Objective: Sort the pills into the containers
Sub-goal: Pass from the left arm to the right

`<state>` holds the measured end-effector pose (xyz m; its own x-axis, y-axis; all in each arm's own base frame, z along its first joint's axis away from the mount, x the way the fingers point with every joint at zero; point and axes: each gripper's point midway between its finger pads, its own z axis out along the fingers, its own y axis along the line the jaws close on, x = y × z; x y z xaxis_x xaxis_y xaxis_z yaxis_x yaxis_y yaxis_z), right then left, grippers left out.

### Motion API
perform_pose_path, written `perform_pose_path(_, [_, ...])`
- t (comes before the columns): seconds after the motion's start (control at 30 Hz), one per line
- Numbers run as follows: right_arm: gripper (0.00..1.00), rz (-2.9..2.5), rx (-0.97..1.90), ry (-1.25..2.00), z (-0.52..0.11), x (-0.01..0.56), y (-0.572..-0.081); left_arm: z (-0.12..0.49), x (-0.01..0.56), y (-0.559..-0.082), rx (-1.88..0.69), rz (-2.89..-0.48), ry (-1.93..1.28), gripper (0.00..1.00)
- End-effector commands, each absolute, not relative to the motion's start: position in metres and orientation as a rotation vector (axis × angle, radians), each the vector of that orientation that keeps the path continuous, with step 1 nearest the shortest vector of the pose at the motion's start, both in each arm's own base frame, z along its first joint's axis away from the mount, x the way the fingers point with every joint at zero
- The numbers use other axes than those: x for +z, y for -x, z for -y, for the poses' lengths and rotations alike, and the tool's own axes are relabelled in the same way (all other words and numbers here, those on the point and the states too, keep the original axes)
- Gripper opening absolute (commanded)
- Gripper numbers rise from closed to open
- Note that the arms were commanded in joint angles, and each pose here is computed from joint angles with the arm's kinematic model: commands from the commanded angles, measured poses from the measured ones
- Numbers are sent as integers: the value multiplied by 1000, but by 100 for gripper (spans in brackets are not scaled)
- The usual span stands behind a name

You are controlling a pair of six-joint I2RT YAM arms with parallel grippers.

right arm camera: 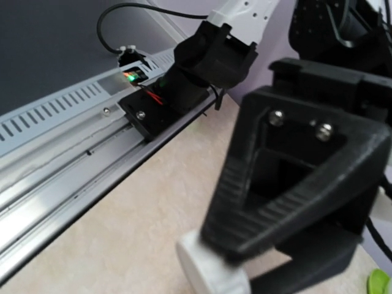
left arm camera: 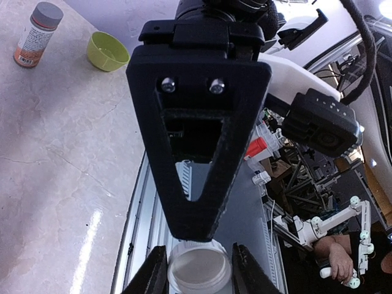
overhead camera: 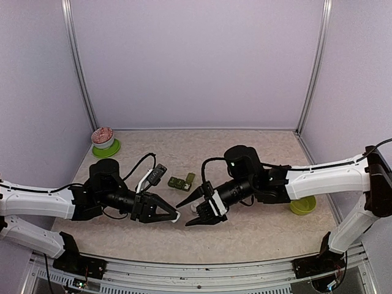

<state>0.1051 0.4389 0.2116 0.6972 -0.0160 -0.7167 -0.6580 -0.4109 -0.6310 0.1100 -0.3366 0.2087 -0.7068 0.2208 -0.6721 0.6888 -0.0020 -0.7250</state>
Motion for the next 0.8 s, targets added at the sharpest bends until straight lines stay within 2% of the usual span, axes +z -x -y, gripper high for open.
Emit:
perform_pose_path(0.0, [51,-507,816,1892,-449,211,-98,335,215,-106,-1794,-1871,-954,34])
perform_pose_path(0.23, [47,-478,836,1888,-454,213,-91,335,214,-104,-1804,-1873,-955,34])
perform_pose_path(0.77, [31,-455,839,1887,-462,213,-87,339,213,-95,-1836,-1867,-985,34])
